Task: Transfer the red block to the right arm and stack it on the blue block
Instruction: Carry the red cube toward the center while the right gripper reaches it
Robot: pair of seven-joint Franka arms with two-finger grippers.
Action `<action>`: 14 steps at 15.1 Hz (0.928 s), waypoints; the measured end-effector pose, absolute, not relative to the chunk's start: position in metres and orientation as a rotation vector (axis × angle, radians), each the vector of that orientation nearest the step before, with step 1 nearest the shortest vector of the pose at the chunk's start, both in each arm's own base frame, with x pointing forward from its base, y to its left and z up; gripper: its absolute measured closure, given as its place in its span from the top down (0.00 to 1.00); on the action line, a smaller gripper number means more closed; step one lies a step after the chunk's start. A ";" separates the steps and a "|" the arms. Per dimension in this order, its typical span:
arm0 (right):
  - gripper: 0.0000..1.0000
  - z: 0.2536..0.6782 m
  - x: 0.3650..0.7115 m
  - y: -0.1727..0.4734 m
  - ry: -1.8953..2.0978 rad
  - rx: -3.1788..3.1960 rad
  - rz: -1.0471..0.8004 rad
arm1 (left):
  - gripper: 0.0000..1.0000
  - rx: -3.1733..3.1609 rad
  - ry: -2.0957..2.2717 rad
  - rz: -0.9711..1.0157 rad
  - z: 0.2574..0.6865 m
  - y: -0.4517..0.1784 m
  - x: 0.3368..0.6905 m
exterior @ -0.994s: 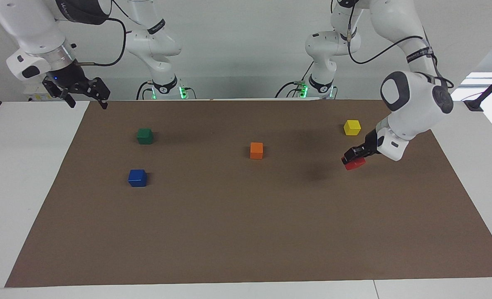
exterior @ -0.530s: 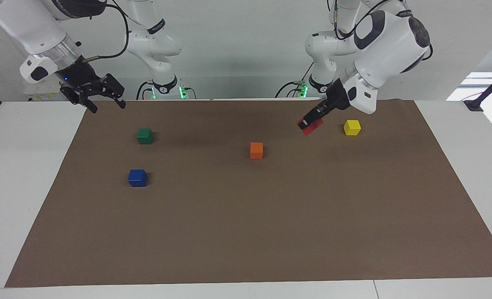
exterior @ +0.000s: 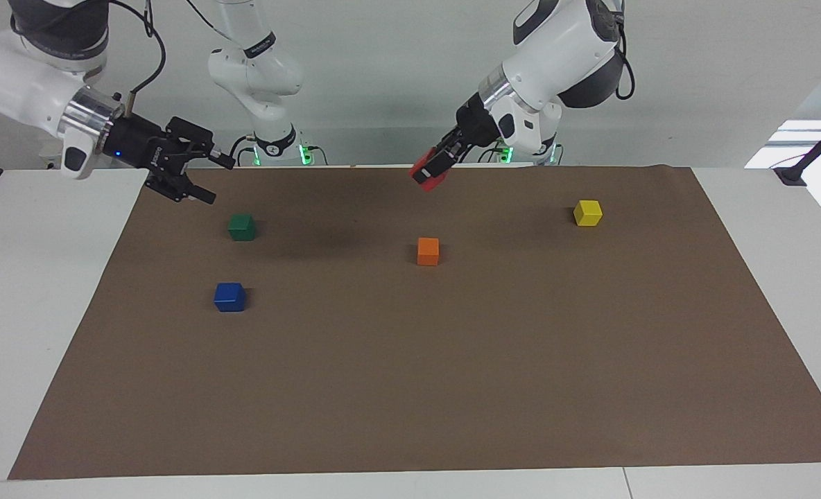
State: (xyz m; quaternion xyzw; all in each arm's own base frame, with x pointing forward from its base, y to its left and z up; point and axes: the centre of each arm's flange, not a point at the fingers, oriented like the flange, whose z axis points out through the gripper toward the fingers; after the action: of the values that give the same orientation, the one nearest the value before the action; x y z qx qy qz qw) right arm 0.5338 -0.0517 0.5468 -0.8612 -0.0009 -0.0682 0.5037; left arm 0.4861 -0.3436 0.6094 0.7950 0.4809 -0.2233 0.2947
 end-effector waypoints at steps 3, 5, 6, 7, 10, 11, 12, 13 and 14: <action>1.00 0.488 0.537 -0.044 -0.004 -1.891 -0.154 | 0.55 1.883 1.338 -0.713 0.601 -0.345 0.490; 1.00 0.463 0.536 -0.033 -0.042 -1.762 -0.165 | 0.55 1.691 1.401 -0.741 0.590 -0.349 0.488; 1.00 0.453 0.533 -0.027 -0.056 -1.700 -0.169 | 0.55 1.599 1.438 -0.750 0.581 -0.354 0.483; 1.00 0.445 0.529 -0.021 -0.071 -1.634 -0.164 | 0.55 1.542 1.469 -0.751 0.570 -0.362 0.474; 1.00 0.419 0.520 -0.009 -0.113 -1.441 -0.121 | 0.55 1.474 1.515 -0.759 0.552 -0.379 0.457; 1.00 0.406 0.519 -0.006 -0.122 -1.385 -0.110 | 0.55 1.463 1.520 -0.770 0.550 -0.380 0.456; 1.00 0.393 0.518 -0.003 -0.128 -1.336 -0.104 | 0.55 1.463 1.517 -0.778 0.550 -0.383 0.453; 1.00 0.382 0.519 -0.001 -0.133 -1.298 -0.103 | 0.55 1.468 1.512 -0.780 0.550 -0.388 0.449; 1.00 0.373 0.519 0.002 -0.137 -1.272 -0.102 | 0.55 1.469 1.506 -0.767 0.552 -0.396 0.442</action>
State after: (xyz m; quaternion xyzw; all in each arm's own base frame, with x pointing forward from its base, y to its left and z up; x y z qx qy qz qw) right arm 0.5192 0.0023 0.3730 -0.5931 -0.0637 -0.0477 0.8012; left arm 0.4423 -0.3956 0.5515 0.5902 0.6053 -0.3083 0.4361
